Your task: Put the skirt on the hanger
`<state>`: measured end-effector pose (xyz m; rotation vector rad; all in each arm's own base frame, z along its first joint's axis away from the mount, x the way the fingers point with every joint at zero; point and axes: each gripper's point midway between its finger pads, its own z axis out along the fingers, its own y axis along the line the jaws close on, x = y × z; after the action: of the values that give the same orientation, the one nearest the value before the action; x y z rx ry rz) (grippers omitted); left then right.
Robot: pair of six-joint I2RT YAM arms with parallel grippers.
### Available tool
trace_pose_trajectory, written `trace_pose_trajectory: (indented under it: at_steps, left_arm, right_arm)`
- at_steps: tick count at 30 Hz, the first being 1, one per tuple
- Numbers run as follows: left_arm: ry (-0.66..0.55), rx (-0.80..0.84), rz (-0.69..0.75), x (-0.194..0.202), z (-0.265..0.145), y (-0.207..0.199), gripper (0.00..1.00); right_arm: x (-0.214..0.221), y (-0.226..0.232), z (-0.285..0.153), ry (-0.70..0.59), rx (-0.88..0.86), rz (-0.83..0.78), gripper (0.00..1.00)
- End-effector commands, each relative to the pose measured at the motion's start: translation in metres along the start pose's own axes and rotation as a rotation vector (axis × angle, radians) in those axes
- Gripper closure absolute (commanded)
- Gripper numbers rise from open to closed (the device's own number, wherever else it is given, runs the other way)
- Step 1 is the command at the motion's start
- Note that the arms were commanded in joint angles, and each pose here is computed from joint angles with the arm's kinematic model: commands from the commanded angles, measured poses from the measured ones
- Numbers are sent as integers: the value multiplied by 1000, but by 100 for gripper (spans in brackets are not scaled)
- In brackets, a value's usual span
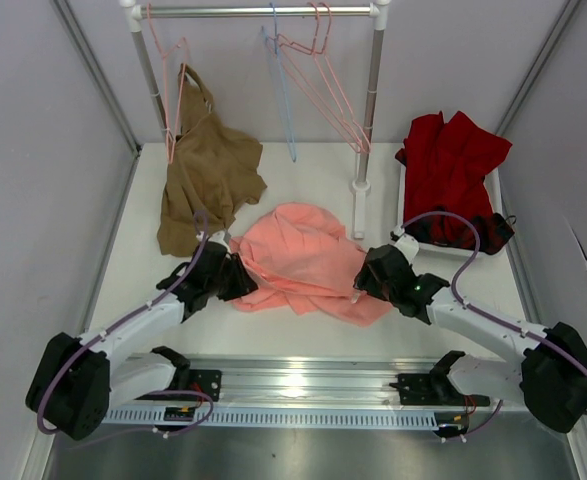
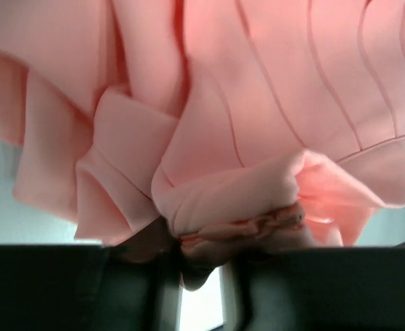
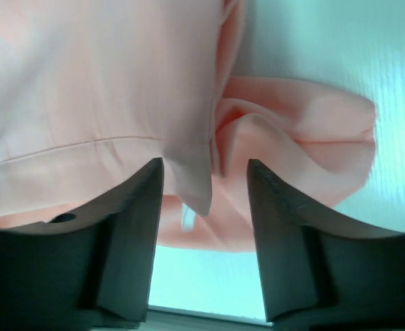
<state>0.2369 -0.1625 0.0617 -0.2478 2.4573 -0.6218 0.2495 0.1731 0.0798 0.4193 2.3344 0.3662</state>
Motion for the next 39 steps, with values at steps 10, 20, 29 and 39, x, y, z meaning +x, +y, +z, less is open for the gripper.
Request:
trace_pose_trajectory:
  at_steps: [10, 20, 29, 39]
  left_arm:
    - [-116, 45, 13, -25, -33, -13, 43]
    - [-116, 75, 18, -21, -55, -17, 45]
    - [-96, 87, 26, -19, -66, -22, 46]
    - [-88, 124, 49, -20, -82, -31, 44]
  right_arm:
    - [-17, 5, -32, -53, -37, -116, 34]
    - [20, 23, -18, -10, -99, -430, 36]
    - [13, 29, -1, -51, -36, -567, 36]
    - [16, 45, -14, -74, -72, -655, 36]
